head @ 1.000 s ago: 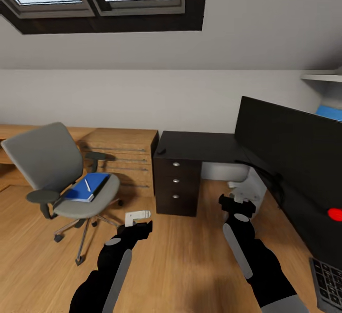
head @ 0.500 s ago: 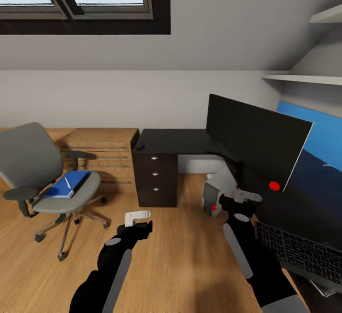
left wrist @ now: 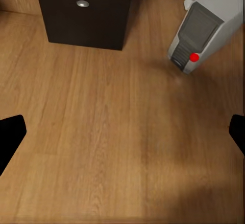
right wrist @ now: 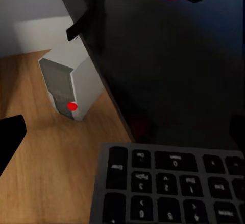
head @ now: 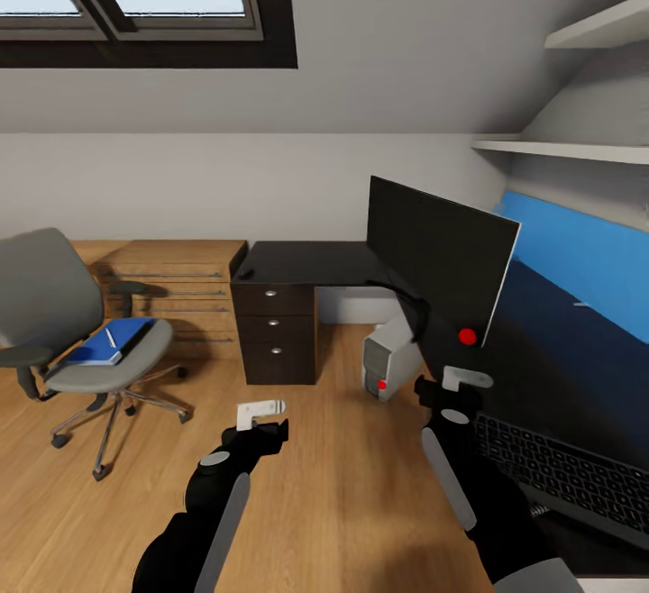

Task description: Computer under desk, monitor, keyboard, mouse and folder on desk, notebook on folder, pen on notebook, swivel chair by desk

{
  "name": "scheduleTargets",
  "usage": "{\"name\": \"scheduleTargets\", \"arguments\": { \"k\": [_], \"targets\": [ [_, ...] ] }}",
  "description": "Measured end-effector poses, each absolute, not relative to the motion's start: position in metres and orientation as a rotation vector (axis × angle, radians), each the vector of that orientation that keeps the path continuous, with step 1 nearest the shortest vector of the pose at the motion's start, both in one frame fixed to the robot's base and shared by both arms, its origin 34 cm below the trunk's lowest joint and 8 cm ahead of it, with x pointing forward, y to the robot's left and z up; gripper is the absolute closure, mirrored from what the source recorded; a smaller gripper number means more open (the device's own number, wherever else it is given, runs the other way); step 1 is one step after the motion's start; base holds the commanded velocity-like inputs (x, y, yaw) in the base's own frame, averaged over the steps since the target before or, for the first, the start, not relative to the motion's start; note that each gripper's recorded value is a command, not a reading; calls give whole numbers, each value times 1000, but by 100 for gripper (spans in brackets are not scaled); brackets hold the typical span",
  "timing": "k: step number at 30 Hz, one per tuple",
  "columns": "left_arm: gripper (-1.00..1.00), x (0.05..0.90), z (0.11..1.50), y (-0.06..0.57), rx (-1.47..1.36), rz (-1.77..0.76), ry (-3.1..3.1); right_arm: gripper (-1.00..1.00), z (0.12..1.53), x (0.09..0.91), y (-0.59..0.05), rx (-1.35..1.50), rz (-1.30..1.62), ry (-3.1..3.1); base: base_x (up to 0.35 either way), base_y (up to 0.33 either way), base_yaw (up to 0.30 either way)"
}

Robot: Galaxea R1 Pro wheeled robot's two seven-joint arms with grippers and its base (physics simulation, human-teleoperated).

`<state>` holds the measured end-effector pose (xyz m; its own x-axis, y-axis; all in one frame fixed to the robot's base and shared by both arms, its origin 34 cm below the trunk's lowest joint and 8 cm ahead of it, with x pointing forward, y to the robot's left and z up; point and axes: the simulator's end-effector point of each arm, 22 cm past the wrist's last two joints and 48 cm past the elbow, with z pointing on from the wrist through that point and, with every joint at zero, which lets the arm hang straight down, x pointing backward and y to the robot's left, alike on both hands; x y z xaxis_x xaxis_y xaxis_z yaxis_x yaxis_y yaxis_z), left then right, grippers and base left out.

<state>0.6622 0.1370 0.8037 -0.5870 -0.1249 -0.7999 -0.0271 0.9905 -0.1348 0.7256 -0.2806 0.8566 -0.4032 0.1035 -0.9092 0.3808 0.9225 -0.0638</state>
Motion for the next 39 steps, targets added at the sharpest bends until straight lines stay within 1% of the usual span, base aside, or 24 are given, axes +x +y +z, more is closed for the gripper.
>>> {"name": "scheduleTargets", "arguments": {
  "k": [20,31,32,33,36,39],
  "targets": [
    [-100,662,804,138,-108,-135,2196,-100,861,727,-282,364,-312,1958,0,-336,0],
    [-100,668,823,145,-125,-138,2151,-100,856,727,-284,358,-309,1967,0,-19,0],
    [-100,668,824,146,-125,-136,2146,-100,852,727,-283,354,-308,1977,0,0,0],
    [-100,671,836,150,-128,-134,2120,-100,813,726,-271,294,-248,2058,0,0,0],
    [-100,671,841,156,-129,-126,2106,-100,800,727,-269,279,-218,2079,0,0,0],
    [-100,671,843,160,-131,-121,2100,-100,783,724,-287,300,-224,2110,0,0,0]
  ]
}}
